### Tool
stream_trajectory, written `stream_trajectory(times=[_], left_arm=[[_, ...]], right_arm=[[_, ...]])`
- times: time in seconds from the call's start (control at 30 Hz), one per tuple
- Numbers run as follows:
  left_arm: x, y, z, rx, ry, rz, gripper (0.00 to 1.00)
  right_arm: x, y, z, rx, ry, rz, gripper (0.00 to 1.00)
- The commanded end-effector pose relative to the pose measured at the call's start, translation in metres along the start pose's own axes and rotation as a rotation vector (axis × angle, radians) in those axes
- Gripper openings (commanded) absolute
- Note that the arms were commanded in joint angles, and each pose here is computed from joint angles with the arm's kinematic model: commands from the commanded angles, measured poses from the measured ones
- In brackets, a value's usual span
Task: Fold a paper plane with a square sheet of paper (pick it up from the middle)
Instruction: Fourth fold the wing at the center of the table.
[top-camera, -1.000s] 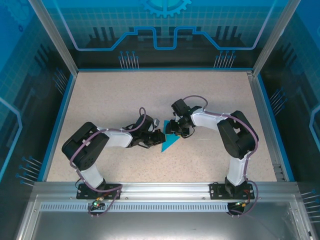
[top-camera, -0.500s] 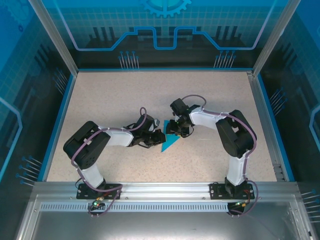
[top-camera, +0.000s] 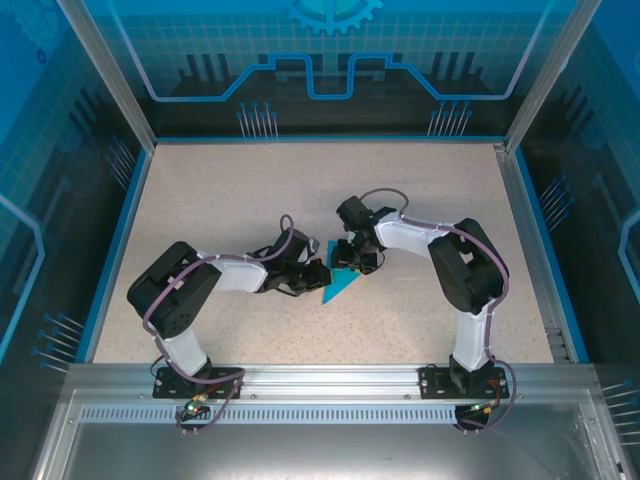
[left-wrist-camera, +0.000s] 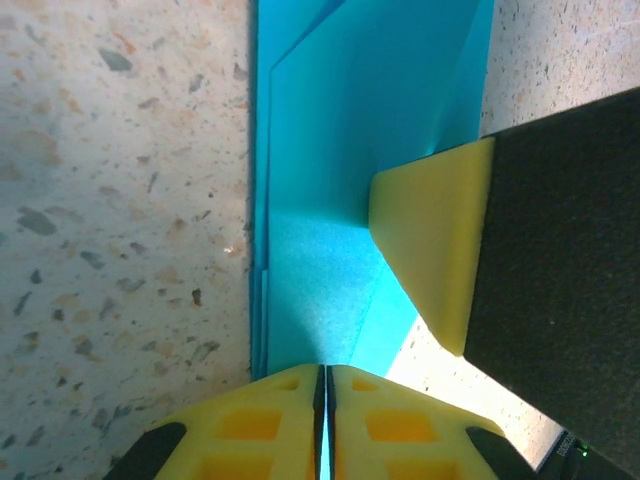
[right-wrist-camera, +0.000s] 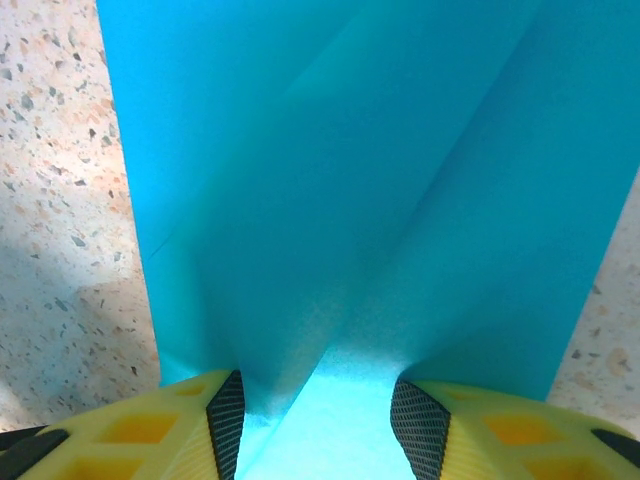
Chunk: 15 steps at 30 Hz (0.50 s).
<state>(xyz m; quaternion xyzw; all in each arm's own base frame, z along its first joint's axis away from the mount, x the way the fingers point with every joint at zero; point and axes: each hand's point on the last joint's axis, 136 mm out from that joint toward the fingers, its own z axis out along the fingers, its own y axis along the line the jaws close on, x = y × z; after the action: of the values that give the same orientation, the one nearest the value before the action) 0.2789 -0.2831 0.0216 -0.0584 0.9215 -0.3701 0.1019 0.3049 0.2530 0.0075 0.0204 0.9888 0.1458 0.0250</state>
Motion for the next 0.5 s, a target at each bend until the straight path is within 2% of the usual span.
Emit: stream_trajectory(times=[0.0,0.23,0.47], left_arm=[[-0.01,-0.008,-0.015,-0.009,-0.047,0.019,0.15],[-0.02,-0.013,-0.029,0.007,-0.12,-0.009,0.17],[-0.02,-0.017,-0.03,0.033,-0.126,-0.019,0.16]], right_arm=[[0.044,-0.05,0.053,0.196,0.15,0.003,0.5],[0.043,-0.05,0.055,0.207,0.15,0.004,0.5],[0.043,-0.051,0.056,0.213,0.156,0.011,0.5]])
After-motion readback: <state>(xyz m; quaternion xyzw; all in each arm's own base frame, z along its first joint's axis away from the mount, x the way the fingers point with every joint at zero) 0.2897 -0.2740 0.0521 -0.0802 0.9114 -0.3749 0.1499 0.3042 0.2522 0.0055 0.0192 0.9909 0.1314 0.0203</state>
